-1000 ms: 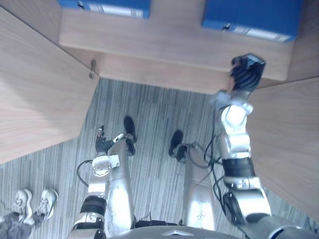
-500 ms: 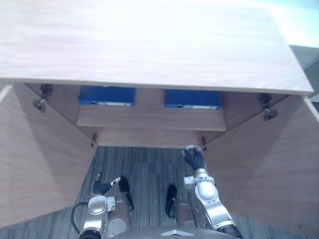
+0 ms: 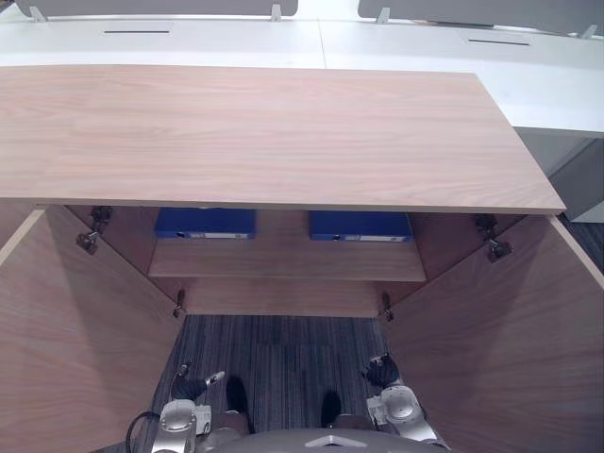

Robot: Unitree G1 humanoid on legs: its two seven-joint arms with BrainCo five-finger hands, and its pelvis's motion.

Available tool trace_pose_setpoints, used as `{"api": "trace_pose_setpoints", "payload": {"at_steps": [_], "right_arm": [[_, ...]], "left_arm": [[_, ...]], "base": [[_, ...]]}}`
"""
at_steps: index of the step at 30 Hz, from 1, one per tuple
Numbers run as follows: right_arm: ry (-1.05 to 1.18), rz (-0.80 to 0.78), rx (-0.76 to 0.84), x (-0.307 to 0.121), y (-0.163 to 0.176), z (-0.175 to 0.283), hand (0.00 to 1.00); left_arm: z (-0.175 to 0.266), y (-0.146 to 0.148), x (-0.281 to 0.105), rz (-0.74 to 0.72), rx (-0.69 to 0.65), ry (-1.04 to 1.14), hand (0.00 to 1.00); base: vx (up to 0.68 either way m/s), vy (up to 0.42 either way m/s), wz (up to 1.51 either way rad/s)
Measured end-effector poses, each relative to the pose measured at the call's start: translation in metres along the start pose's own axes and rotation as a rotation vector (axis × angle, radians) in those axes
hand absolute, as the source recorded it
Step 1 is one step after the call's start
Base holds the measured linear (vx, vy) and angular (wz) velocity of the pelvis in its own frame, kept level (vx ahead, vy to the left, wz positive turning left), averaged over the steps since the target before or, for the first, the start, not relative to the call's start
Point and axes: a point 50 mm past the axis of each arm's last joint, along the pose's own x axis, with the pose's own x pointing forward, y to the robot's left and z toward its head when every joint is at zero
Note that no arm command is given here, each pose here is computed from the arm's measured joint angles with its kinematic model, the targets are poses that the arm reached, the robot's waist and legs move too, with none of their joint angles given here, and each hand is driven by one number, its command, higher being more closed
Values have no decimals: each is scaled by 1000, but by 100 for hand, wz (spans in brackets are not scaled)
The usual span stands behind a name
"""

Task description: Walk over to the cabinet, pick up the folder, carry it to the office cabinet, place the folder inside the office cabinet, then close the office cabinet door

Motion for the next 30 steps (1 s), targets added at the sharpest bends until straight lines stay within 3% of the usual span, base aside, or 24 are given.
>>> {"api": "trace_pose_setpoints", "payload": {"at_steps": [7,20,30], "right_arm": [[138,-13,47,-2,-3,-23,0],[178,-70,155,-1,-12,-28,0],[46,-321,487,-17,-54,-14,0]], "left_arm": [[-7,-4,-1,-45,33,33,0],[-7,-3,-1,-57,86,26,0],[-14,-4,-1,-59,106,59,0]], "base": [[-21,33,3],[26,45,-9],[54,6,-70]]}}
